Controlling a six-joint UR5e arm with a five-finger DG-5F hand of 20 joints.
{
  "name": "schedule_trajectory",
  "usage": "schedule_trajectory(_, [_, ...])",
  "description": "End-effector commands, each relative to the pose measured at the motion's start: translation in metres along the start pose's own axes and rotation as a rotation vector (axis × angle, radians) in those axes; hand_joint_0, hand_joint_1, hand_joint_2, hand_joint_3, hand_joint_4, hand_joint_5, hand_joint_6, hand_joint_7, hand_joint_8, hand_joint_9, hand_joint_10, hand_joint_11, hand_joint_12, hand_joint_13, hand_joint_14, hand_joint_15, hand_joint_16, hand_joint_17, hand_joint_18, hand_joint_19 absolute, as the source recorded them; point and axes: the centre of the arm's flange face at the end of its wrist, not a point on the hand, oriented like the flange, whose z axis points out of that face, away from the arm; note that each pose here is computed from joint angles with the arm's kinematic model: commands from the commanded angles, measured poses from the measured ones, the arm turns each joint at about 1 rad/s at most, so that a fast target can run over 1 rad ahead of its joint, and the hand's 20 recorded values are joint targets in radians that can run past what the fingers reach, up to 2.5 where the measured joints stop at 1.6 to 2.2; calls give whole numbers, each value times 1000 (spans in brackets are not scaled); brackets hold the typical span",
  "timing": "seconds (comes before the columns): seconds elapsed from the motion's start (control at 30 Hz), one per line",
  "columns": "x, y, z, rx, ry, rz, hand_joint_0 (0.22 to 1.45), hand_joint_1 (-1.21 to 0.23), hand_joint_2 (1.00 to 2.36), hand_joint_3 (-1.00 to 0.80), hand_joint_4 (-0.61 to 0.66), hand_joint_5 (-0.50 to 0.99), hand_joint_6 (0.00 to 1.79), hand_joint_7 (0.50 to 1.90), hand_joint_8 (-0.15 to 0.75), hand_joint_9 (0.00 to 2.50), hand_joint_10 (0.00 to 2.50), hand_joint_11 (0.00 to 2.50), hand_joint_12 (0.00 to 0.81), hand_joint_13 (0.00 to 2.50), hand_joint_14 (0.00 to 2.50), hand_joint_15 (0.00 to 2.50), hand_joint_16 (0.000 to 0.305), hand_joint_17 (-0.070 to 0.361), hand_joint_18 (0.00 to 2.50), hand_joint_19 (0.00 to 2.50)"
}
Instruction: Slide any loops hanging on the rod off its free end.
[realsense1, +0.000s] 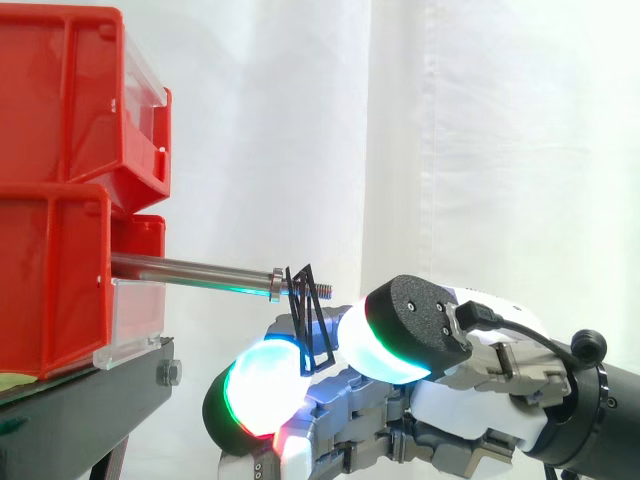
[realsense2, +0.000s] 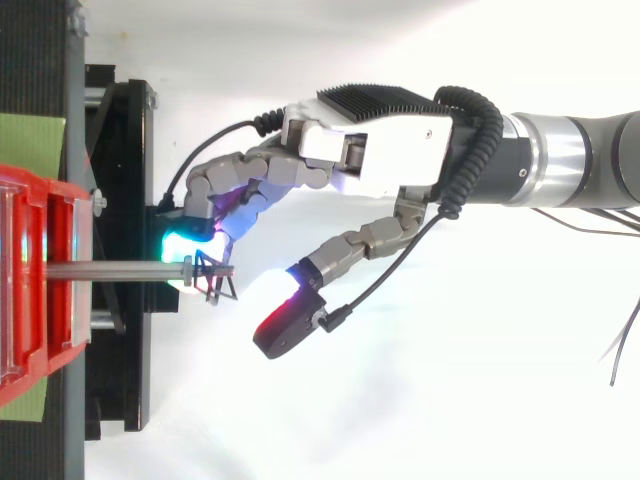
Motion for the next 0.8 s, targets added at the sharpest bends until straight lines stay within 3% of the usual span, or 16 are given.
schedule_trajectory(0.0, [-1, 0, 0, 0, -1, 1, 617, -626, 1013, -339, 191, -189, 785, 1096, 329, 829, 12, 548, 363, 719, 7, 189, 61, 137, 740, 303])
schedule_trajectory(0.43, [-8, -2, -1, 2, -11, 3, 599, -689, 1022, -59, 69, -198, 900, 1195, 335, 833, 12, 561, 371, 726, 7, 188, 63, 141, 753, 303])
schedule_trajectory(0.77, [-15, 11, 4, -11, -18, 6, 601, -695, 1021, -52, 58, -194, 902, 1198, 336, 840, 14, 554, 375, 730, 7, 186, 64, 143, 761, 299])
